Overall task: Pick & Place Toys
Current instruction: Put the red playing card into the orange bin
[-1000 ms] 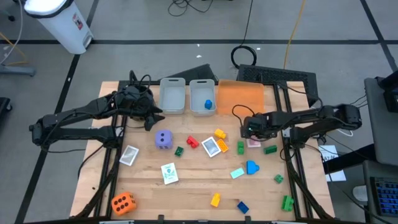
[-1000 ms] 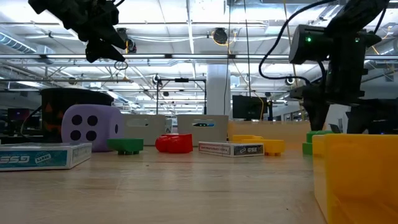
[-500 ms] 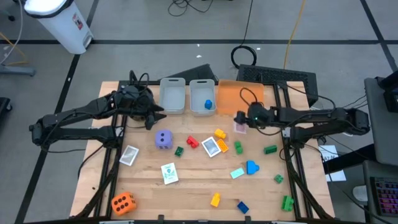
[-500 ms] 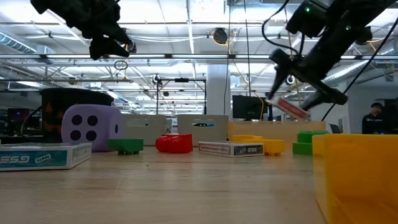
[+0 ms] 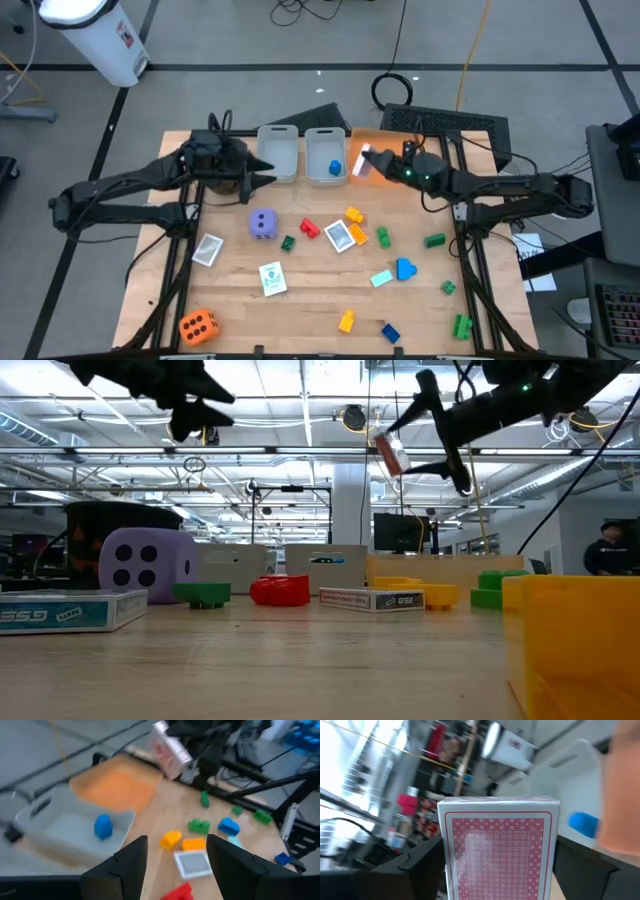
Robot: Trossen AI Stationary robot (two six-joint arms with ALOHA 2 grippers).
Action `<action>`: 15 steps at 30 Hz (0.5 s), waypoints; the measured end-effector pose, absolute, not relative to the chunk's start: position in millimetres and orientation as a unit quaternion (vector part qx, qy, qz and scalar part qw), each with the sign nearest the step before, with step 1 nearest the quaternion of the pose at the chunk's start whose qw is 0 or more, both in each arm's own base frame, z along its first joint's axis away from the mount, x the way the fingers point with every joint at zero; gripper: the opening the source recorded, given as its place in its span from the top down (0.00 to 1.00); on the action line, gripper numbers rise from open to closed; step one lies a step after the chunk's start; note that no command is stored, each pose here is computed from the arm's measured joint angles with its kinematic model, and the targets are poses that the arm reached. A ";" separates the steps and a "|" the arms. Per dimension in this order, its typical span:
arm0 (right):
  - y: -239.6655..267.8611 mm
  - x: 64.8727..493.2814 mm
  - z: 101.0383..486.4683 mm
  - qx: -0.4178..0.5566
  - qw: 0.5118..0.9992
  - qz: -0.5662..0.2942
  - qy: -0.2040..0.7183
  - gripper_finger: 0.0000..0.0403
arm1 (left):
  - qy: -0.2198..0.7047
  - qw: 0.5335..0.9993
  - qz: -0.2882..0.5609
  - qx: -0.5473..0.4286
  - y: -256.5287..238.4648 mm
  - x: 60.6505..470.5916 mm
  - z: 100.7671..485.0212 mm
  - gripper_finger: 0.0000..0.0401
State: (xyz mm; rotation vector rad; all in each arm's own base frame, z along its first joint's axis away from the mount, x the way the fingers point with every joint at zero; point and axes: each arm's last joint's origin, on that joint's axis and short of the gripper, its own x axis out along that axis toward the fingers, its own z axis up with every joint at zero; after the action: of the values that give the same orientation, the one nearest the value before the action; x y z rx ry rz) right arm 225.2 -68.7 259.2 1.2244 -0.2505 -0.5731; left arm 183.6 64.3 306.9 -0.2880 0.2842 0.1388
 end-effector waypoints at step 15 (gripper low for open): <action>-81.0 247.4 270.0 0.560 0.757 -0.185 -0.281 0.25 | 0.129 0.991 0.036 0.022 63.9 259.9 343.0 0.47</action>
State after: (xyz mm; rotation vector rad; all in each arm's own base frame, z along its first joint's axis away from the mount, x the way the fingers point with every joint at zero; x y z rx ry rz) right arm 247.4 -81.0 270.0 1.2213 -0.6127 -0.4033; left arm 259.9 63.9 343.0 0.0444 0.2591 0.0730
